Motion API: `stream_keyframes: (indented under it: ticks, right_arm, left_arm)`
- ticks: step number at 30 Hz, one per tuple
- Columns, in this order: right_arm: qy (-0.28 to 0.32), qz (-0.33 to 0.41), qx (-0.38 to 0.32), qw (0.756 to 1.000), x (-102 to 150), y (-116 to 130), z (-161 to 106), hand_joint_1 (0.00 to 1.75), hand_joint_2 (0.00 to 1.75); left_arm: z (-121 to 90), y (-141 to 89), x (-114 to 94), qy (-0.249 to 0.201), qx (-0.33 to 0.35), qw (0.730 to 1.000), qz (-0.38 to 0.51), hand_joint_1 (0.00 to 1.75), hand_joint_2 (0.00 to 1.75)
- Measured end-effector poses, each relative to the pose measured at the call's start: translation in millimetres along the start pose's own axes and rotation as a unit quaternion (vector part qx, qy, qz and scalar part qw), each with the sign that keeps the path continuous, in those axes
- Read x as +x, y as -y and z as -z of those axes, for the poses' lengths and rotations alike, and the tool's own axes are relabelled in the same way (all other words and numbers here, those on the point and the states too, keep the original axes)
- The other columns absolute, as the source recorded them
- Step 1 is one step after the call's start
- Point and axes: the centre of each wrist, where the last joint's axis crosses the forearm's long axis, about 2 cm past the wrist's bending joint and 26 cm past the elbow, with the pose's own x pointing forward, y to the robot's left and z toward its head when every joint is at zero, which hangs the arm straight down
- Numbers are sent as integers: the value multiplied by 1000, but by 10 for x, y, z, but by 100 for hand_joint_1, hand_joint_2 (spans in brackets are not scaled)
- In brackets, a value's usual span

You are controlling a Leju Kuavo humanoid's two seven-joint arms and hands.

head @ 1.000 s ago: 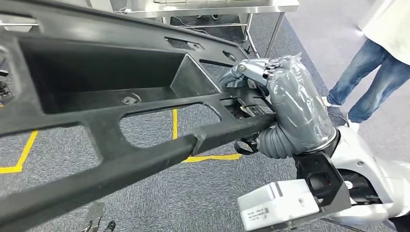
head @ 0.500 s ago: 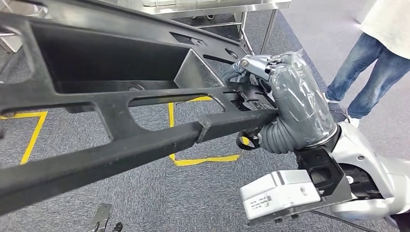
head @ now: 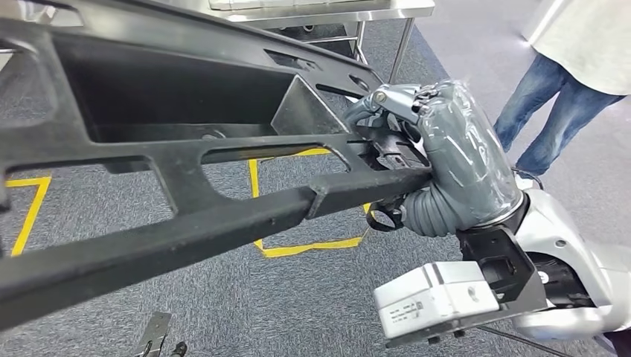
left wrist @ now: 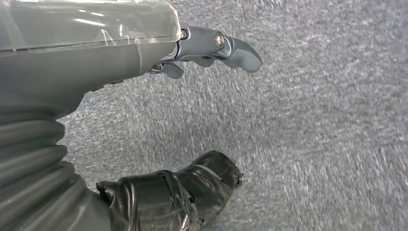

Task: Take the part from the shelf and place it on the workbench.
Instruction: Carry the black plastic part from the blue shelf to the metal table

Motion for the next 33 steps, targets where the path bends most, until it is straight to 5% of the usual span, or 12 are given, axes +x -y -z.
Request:
stream_keyframes:
  ticks: [33]
  right_arm:
    - [13,-71,-19,997,-2,33,16,171,175]
  left_arm:
    - [-12,58,33,0,-8,1000,0,0,175]
